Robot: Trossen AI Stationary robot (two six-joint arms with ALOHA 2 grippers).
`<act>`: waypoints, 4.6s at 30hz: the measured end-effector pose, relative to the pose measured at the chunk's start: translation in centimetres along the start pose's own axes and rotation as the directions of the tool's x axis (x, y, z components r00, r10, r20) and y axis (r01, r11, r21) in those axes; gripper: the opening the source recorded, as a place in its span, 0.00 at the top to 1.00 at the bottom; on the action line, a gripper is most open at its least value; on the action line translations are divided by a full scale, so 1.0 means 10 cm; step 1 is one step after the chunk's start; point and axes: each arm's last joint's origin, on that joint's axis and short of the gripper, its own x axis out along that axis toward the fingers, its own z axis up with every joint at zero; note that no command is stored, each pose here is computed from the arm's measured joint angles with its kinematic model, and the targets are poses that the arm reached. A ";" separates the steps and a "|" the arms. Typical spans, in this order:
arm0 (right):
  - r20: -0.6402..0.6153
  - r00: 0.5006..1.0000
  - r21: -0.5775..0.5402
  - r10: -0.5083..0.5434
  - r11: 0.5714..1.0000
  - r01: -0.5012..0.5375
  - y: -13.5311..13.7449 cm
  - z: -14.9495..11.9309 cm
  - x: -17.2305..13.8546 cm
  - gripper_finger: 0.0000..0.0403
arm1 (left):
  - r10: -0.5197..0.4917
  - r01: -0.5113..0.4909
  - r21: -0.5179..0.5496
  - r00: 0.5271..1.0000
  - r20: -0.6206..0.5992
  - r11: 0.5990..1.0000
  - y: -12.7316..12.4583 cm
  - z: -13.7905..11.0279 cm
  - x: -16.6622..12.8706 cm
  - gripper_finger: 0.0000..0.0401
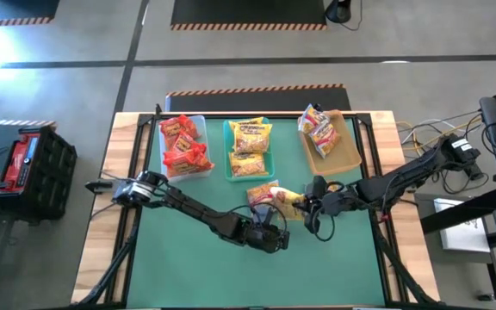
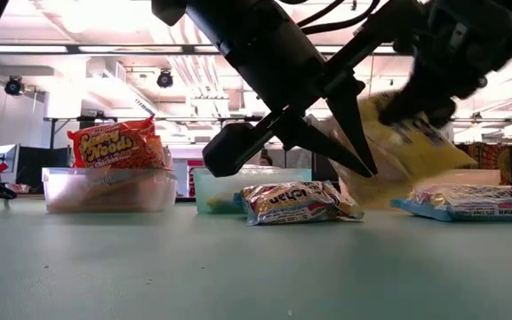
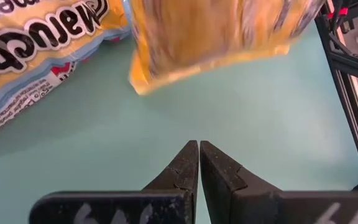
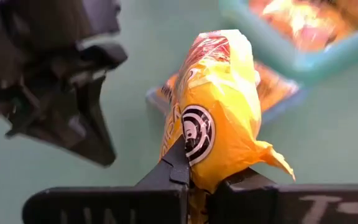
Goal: Sort Maruchan noodles
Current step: Put the yellow noodle pack into the blue bin, then put the blue noodle pack into the orange bin
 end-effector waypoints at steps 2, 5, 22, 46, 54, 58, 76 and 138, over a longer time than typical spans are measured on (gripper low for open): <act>0.016 1.000 -0.040 -0.016 0.999 0.017 -0.01 0.09 -0.01 0.98 | 0.001 -0.001 0.001 1.000 0.000 1.000 0.00 -0.01 0.00 1.00; 0.045 0.998 -0.096 -0.040 0.994 0.044 -0.04 0.23 0.00 0.98 | 0.005 -0.005 0.008 1.000 -0.004 1.000 0.00 -0.03 -0.01 1.00; 0.215 0.948 -0.357 -0.232 0.885 0.298 -0.35 1.13 -0.09 0.98 | 0.116 -0.118 0.085 0.993 0.030 0.989 0.04 -0.02 -0.25 1.00; -0.026 0.963 -0.540 -0.268 0.815 0.212 -0.68 1.56 0.62 0.98 | 0.189 -0.192 0.131 0.981 0.033 0.973 0.25 -0.02 -0.49 1.00; -0.079 0.966 -0.589 -0.246 0.794 0.154 -0.71 1.67 0.88 0.98 | 0.185 -0.188 0.123 0.982 0.030 0.975 0.28 -0.07 -0.56 1.00; -0.118 0.957 -0.600 -0.266 0.787 0.145 -0.77 1.67 1.00 0.98 | 0.193 -0.195 0.118 0.981 0.025 0.974 0.34 -0.11 -0.59 1.00; -0.110 0.884 -0.572 -0.454 0.756 0.317 -0.81 1.93 1.22 0.78 | 0.174 -0.175 0.099 0.985 0.021 0.980 0.37 -0.13 -0.63 1.00; -0.273 0.939 -0.187 -0.212 0.969 0.164 0.21 0.19 0.15 0.82 | 0.197 -0.177 0.363 0.980 -0.019 0.915 0.51 0.65 -0.03 1.00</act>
